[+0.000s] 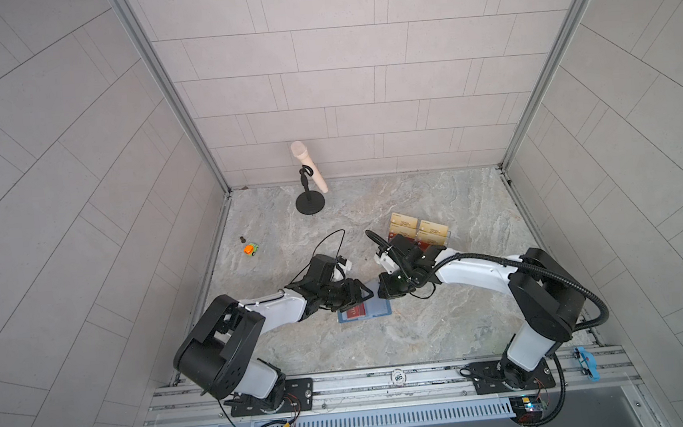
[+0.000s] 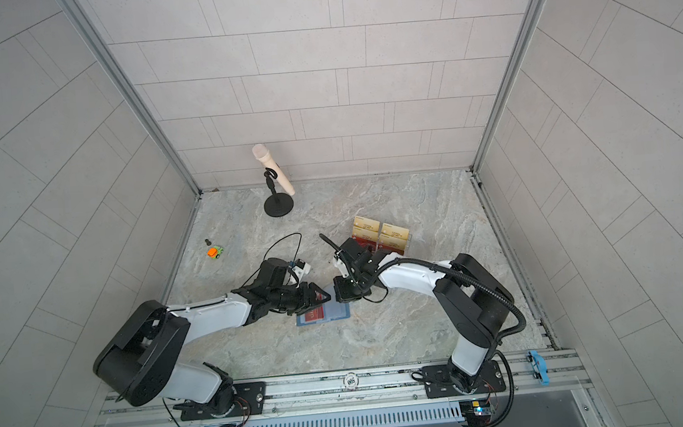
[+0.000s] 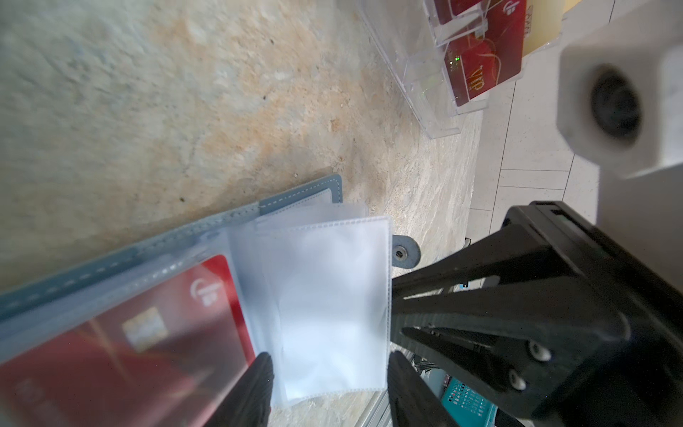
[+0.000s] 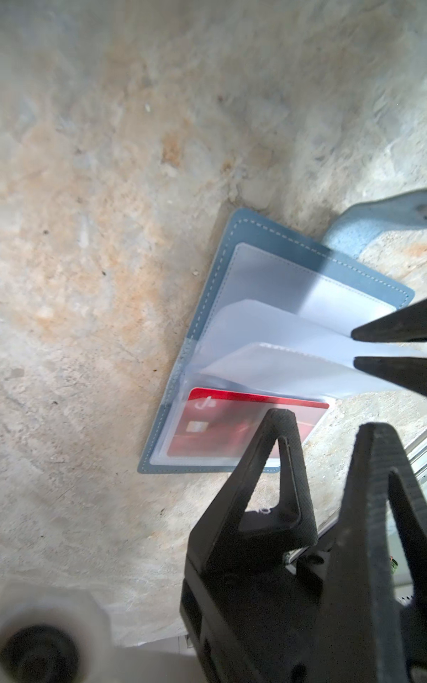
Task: Put the credit cards into the card holder
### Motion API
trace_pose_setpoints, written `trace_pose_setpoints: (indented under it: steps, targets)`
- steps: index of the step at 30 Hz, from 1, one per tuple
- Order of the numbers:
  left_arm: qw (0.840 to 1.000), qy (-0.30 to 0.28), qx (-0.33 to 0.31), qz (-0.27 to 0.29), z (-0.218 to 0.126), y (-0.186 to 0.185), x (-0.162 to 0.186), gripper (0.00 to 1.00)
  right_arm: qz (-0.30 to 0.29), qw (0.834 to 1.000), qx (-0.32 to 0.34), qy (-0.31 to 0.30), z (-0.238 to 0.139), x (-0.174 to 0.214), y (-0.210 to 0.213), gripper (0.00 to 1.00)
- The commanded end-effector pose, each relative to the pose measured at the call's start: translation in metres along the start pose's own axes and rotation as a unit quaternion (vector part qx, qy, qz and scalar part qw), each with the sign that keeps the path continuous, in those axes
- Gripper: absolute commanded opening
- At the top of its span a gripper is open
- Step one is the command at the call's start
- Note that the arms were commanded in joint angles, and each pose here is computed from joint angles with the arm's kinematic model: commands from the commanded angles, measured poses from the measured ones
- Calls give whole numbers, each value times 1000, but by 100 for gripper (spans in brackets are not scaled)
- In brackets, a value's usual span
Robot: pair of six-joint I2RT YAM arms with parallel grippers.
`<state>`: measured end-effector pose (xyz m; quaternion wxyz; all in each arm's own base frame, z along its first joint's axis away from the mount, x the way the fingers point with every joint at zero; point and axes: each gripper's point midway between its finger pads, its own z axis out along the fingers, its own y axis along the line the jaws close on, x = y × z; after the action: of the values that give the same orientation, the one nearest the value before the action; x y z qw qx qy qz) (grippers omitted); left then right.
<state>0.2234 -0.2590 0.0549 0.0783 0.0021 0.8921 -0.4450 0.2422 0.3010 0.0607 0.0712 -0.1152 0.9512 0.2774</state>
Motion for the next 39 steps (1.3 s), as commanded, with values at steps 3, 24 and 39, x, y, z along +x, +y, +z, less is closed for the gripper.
trace_pose_setpoints:
  steps: [3, 24, 39]
  targets:
    - [1000, -15, -2, 15, -7, -6, -7, 54, -15, 1000, 19, -8, -7, -2, 1, 18]
    - [998, -61, -4, -1, -31, -3, -24, 53, -41, 999, 14, -22, -6, -7, 15, 22]
    - [988, -114, -101, -35, -71, 41, -32, 50, -34, 997, -76, -10, 26, -17, 55, 20]
